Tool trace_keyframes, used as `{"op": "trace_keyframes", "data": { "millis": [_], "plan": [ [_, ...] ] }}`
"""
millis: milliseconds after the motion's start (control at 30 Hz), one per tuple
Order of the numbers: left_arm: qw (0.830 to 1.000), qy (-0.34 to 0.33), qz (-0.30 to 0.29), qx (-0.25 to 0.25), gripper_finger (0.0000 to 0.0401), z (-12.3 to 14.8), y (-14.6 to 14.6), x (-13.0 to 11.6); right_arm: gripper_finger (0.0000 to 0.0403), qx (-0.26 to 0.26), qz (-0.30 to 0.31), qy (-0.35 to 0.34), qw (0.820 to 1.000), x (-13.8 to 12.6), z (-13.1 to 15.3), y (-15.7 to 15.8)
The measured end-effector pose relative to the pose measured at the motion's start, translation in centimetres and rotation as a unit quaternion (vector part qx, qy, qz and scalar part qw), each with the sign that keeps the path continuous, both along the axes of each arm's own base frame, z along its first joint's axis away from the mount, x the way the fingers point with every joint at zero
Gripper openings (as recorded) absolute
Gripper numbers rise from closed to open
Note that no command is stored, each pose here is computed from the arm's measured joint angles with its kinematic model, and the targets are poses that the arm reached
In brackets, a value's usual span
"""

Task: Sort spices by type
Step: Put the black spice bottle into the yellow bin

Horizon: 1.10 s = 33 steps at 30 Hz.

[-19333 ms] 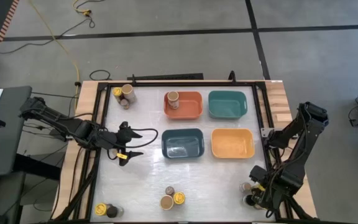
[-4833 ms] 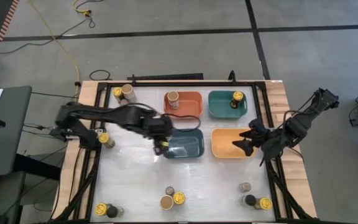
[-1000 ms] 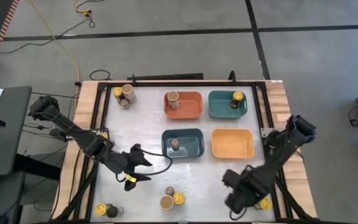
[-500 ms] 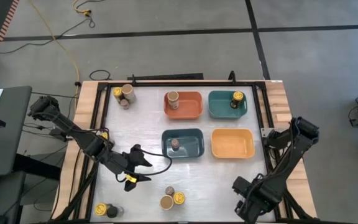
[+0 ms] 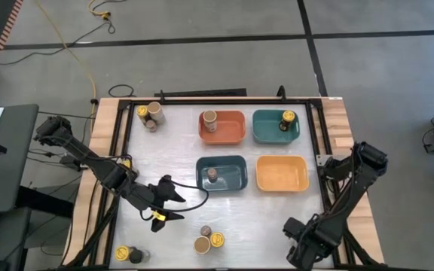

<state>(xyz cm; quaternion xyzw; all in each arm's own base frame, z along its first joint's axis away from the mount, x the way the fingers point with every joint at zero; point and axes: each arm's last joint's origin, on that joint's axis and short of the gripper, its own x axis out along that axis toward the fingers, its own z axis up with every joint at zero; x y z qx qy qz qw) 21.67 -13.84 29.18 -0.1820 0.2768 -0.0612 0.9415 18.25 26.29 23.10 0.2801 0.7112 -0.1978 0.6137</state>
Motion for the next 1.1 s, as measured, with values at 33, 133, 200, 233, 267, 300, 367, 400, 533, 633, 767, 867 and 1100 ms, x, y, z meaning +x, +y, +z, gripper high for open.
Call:
{"op": "trace_keyframes", "data": {
  "millis": [33,133,200,233,267,300,367,400,533,633,767,867,1100],
  "plan": [
    [1.000,0.000,0.000,0.000,0.0270,0.0,0.0,0.0,0.0354,0.002,0.000,0.003,1.000,0.0,0.0,0.0],
    [1.000,0.000,0.000,0.000,0.0270,0.0,0.0,0.0,0.0336,0.011,0.003,0.003,1.000,-0.2,0.0,0.3],
    [1.000,0.000,0.000,0.000,0.0270,0.0,0.0,0.0,0.0319,0.012,0.002,0.003,1.000,-0.2,0.0,0.3],
    [1.000,-0.001,-0.002,0.003,0.0270,0.0,0.0,0.0,0.0310,0.012,0.000,0.004,1.000,-0.2,0.0,0.3],
    [1.000,-0.003,-0.006,0.009,0.0270,0.0,0.0,0.0,0.0300,0.011,-0.002,0.004,1.000,-0.2,0.0,0.3],
    [1.000,-0.005,-0.010,0.016,0.0270,0.0,0.0,0.0,0.0291,0.011,-0.004,0.004,1.000,-0.2,0.0,0.3],
    [0.999,-0.008,-0.018,0.029,0.0270,0.0,0.0,0.0,0.0272,0.009,-0.007,0.003,1.000,-0.2,0.0,0.3],
    [0.999,-0.009,-0.020,0.033,0.0270,0.0,0.0,0.0,0.0263,0.007,-0.010,0.002,1.000,-0.2,0.0,0.3],
    [0.999,-0.009,-0.021,0.034,0.0270,0.0,0.0,0.0,0.0224,0.003,-0.015,-0.003,1.000,-0.2,0.0,0.3],
    [0.999,-0.008,-0.018,0.030,0.0270,0.0,0.0,0.0,0.0215,0.003,-0.015,-0.004,1.000,-0.2,0.0,0.3],
    [0.999,-0.008,-0.018,0.030,0.0270,0.0,0.0,0.0,0.0215,0.004,-0.027,-0.003,1.000,-0.1,0.1,0.3],
    [1.000,-0.007,-0.015,0.025,0.0270,0.0,0.0,0.0,0.0214,0.011,-0.032,-0.013,0.999,0.1,0.7,0.5],
    [1.000,0.000,0.000,0.000,0.0270,0.0,0.0,0.0,0.0211,-0.019,-0.011,-0.159,0.987,2.0,3.8,0.7]
  ]
}}
